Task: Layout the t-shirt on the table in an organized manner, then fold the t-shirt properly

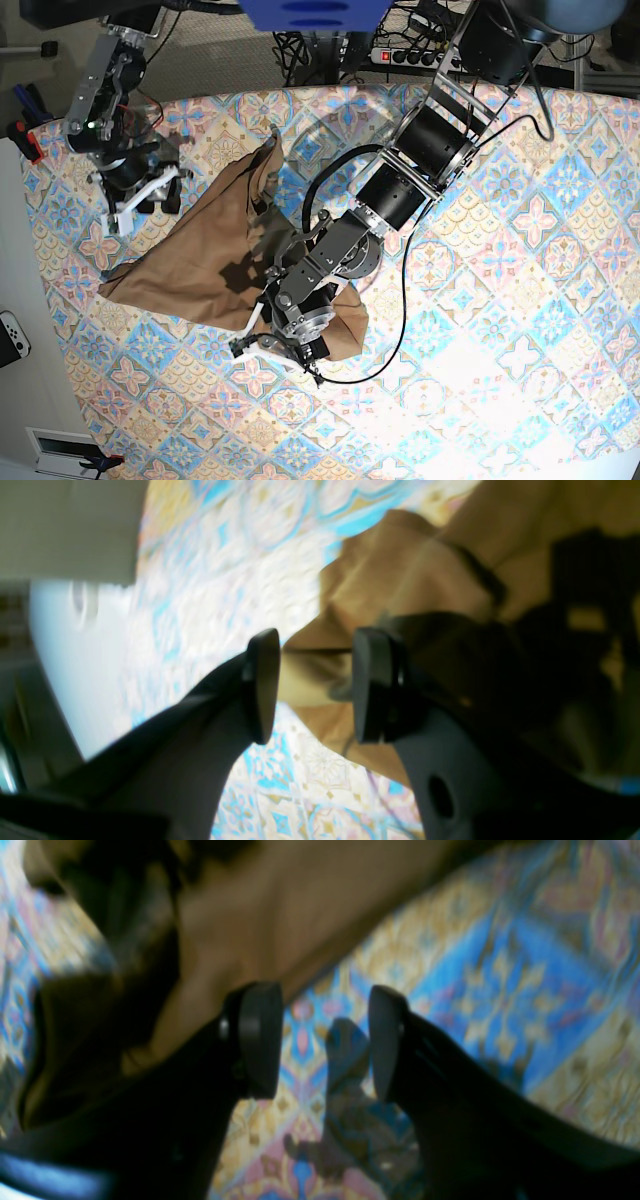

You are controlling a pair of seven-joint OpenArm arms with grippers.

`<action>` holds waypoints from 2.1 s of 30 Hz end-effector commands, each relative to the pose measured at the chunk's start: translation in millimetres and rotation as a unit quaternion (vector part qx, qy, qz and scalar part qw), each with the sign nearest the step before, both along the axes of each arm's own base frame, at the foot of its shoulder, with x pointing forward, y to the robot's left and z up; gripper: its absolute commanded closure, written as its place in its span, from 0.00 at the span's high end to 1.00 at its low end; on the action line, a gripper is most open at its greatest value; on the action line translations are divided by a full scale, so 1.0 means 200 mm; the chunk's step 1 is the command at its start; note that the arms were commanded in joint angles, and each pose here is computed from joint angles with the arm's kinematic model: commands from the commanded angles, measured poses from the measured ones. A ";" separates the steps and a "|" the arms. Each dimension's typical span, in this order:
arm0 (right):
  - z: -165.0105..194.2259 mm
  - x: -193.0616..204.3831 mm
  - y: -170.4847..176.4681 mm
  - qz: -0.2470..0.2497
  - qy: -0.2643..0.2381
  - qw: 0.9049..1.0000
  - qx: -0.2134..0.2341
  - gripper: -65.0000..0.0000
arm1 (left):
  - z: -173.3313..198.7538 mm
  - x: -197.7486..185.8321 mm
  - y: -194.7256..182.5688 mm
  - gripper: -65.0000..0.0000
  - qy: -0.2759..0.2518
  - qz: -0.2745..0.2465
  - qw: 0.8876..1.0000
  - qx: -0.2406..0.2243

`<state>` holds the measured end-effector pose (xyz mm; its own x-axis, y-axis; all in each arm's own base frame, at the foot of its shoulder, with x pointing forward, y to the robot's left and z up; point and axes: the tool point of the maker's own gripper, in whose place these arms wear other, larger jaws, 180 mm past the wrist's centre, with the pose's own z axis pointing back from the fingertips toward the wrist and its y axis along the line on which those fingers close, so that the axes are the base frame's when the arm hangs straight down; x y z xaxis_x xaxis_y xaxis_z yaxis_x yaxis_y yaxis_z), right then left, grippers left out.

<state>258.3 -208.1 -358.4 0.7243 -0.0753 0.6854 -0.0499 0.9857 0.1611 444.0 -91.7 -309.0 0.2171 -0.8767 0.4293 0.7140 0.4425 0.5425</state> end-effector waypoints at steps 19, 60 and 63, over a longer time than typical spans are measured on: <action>0.08 0.06 0.00 0.003 -0.034 0.999 0.000 0.41 | -0.12 0.10 0.09 0.42 0.064 -0.087 0.990 0.088; 0.08 0.33 0.40 0.110 -0.049 0.992 0.040 0.41 | 0.05 -0.53 0.43 0.00 -0.029 -0.073 0.992 0.096; 0.10 0.36 0.42 0.118 -0.055 0.991 0.040 0.41 | -0.09 -0.63 0.51 0.00 -0.003 -0.062 0.990 0.128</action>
